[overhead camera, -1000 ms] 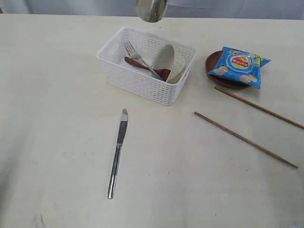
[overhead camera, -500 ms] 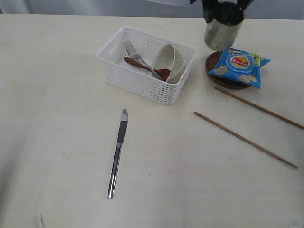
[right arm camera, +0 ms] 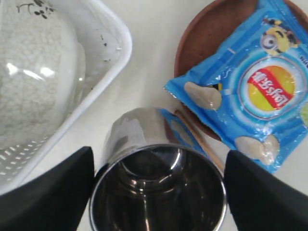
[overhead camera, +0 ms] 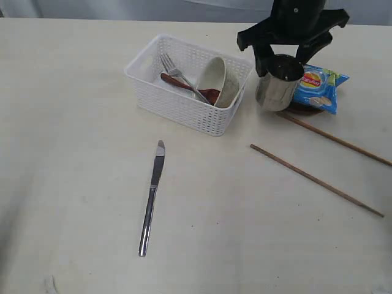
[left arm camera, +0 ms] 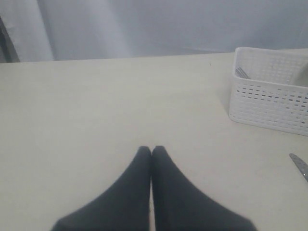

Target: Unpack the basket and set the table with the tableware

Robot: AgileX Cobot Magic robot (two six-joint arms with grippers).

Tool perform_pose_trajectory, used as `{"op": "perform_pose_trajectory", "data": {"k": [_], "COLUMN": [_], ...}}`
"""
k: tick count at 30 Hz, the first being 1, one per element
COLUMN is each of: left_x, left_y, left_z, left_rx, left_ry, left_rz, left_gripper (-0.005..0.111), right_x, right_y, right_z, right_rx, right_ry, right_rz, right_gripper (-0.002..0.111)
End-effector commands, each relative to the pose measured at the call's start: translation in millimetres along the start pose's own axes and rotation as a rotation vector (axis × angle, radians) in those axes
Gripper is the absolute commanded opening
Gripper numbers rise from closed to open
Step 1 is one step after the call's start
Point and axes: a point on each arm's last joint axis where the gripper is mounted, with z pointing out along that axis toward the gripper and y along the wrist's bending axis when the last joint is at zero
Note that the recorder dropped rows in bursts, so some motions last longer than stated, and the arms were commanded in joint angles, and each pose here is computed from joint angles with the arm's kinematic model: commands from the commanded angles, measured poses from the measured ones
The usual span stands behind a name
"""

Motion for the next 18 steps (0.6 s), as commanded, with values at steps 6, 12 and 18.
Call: {"op": "perform_pose_trajectory", "data": {"k": [6, 12, 18], "left_x": [0.2, 0.2, 0.2], "left_y": [-0.3, -0.3, -0.3], "left_z": [-0.1, -0.1, -0.1], "left_rx": [0.006, 0.006, 0.006], "left_ry": [-0.005, -0.005, -0.005], "left_rz": [0.007, 0.007, 0.007], "left_gripper": [0.0, 0.0, 0.0], "right_x": [-13.7, -20.5, -32.9], "right_y": [29.4, 53.0, 85.1], "right_z": [26.7, 49.2, 55.1], "right_rx": [-0.059, -0.113, -0.141], "right_ry": [-0.071, -0.108, -0.132], "right_rz": [-0.035, -0.046, -0.097], "right_gripper": [0.0, 0.0, 0.0]}}
